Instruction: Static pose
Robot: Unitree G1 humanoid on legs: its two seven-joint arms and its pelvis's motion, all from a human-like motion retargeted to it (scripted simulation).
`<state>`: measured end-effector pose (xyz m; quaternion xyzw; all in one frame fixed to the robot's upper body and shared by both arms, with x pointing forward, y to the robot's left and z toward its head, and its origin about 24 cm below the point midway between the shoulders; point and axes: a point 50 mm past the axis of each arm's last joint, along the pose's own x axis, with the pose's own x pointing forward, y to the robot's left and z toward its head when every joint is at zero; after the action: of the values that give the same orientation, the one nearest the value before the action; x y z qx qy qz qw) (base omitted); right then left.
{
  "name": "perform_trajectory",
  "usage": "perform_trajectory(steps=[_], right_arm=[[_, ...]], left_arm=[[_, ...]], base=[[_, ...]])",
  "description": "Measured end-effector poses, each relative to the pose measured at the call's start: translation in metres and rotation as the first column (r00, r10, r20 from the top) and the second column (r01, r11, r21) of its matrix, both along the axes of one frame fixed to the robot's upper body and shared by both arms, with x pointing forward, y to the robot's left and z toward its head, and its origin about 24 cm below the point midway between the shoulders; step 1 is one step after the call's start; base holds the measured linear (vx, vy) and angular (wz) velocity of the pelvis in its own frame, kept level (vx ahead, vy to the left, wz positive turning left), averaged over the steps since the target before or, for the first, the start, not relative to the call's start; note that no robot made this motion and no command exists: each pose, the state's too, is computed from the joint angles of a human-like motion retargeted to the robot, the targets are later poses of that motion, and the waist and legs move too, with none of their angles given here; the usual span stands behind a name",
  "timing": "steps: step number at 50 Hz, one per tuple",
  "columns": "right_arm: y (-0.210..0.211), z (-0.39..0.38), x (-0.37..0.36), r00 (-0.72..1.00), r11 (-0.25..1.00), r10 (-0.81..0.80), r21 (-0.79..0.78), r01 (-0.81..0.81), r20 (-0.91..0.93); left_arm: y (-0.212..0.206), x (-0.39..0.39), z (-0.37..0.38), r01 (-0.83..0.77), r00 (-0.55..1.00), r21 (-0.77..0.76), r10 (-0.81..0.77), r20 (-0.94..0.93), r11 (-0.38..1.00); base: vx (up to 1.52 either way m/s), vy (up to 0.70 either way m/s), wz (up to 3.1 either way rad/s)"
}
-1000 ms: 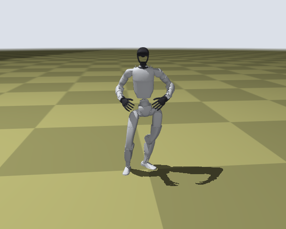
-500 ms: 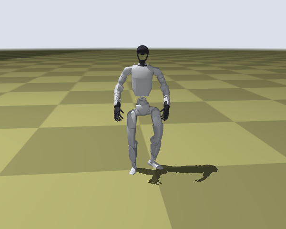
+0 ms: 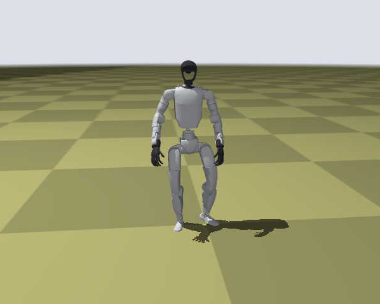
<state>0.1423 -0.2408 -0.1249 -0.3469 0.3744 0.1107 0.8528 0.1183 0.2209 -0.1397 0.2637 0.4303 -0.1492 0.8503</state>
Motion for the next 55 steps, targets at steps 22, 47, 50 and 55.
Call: perform_trajectory(steps=[22,47,50,55], right_arm=[[-0.005,-0.004,-0.012,0.999,1.000,-0.014,-0.018,0.013,-0.044],[-0.008,-0.016,-0.037,0.987,1.000,-0.003,-0.030,-0.002,-0.163],[-0.008,-0.017,-0.040,0.983,1.000,0.002,-0.028,-0.008,-0.181],[-0.007,-0.020,-0.047,0.977,1.000,0.010,-0.025,-0.016,-0.214]], left_arm=[[-0.005,0.002,-0.003,-0.038,0.999,-0.021,0.038,-0.012,0.999],[-0.011,0.009,-0.004,-0.023,1.000,-0.027,0.023,-0.012,0.999],[-0.012,0.011,-0.003,-0.011,1.000,-0.031,0.011,-0.010,0.999],[-0.015,0.016,-0.002,0.007,1.000,-0.039,-0.008,-0.006,0.999]], base=[[0.00,0.00,0.00],[0.00,0.00,0.00],[0.00,0.00,0.00],[0.00,0.01,0.07]])
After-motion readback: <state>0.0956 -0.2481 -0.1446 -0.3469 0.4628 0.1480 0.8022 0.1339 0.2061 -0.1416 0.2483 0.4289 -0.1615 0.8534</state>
